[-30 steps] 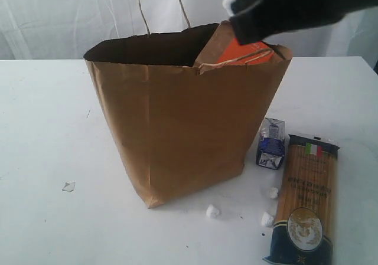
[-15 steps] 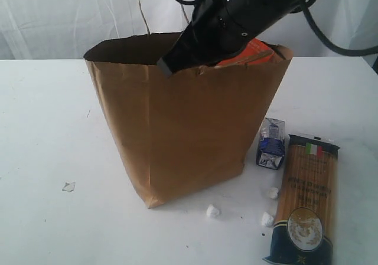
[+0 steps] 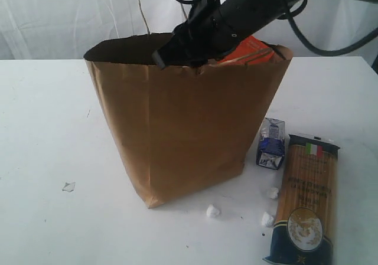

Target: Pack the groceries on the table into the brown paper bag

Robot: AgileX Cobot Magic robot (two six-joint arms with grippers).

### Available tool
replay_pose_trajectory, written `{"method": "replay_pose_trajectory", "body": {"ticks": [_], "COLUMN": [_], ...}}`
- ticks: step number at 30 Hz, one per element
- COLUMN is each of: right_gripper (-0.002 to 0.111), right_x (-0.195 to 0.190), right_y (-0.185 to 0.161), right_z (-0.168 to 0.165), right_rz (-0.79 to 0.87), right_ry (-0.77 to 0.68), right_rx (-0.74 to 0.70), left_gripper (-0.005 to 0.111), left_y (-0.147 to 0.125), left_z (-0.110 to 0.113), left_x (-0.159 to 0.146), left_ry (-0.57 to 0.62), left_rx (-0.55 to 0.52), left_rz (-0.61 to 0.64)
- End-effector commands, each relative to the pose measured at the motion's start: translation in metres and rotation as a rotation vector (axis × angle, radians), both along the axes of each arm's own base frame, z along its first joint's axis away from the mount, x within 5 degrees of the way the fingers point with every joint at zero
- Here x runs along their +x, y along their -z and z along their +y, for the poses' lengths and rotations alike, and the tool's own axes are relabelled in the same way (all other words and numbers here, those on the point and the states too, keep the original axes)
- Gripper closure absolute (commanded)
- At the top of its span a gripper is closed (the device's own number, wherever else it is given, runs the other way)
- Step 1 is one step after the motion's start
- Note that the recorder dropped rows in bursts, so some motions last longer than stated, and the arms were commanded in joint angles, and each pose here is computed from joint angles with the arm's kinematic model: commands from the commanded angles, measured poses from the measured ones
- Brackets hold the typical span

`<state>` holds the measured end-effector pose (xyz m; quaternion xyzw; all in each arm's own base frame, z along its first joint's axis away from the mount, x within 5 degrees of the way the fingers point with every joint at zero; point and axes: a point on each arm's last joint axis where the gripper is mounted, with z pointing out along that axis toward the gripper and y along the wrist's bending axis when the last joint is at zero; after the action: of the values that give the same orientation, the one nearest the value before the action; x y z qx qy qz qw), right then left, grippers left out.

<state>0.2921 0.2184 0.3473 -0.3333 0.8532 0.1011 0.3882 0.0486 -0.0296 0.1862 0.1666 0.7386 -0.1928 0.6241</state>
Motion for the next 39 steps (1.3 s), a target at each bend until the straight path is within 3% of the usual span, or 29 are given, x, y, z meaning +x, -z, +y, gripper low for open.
{"method": "replay_pose_trajectory", "body": {"ticks": [1, 10, 18, 23, 28, 39], "right_gripper": [0.052, 0.053, 0.053, 0.053, 0.053, 0.053], "right_x": [-0.001, -0.046, -0.105, -0.146, -0.176, -0.191], "right_y": [-0.007, -0.084, -0.108, -0.090, -0.056, 0.015], "right_z": [-0.005, -0.046, -0.099, -0.132, -0.157, -0.145], "right_rz": [-0.010, -0.235, -0.288, -0.208, -0.018, 0.199], "right_ry": [0.014, 0.070, 0.110, 0.132, 0.117, -0.148], "right_rx": [0.019, 0.128, 0.062, -0.018, -0.214, -0.300], "left_gripper": [0.107, 0.107, 0.107, 0.107, 0.107, 0.107], "left_y": [0.001, 0.001, 0.001, 0.001, 0.001, 0.001], "left_z": [0.000, 0.000, 0.000, 0.000, 0.000, 0.000], "left_x": [0.000, 0.000, 0.000, 0.000, 0.000, 0.000], "left_ry": [0.001, 0.001, 0.001, 0.001, 0.001, 0.001], "left_rx": [-0.002, -0.002, -0.002, -0.002, -0.002, -0.002], "left_rz": [0.003, 0.003, 0.003, 0.003, 0.003, 0.003]}}
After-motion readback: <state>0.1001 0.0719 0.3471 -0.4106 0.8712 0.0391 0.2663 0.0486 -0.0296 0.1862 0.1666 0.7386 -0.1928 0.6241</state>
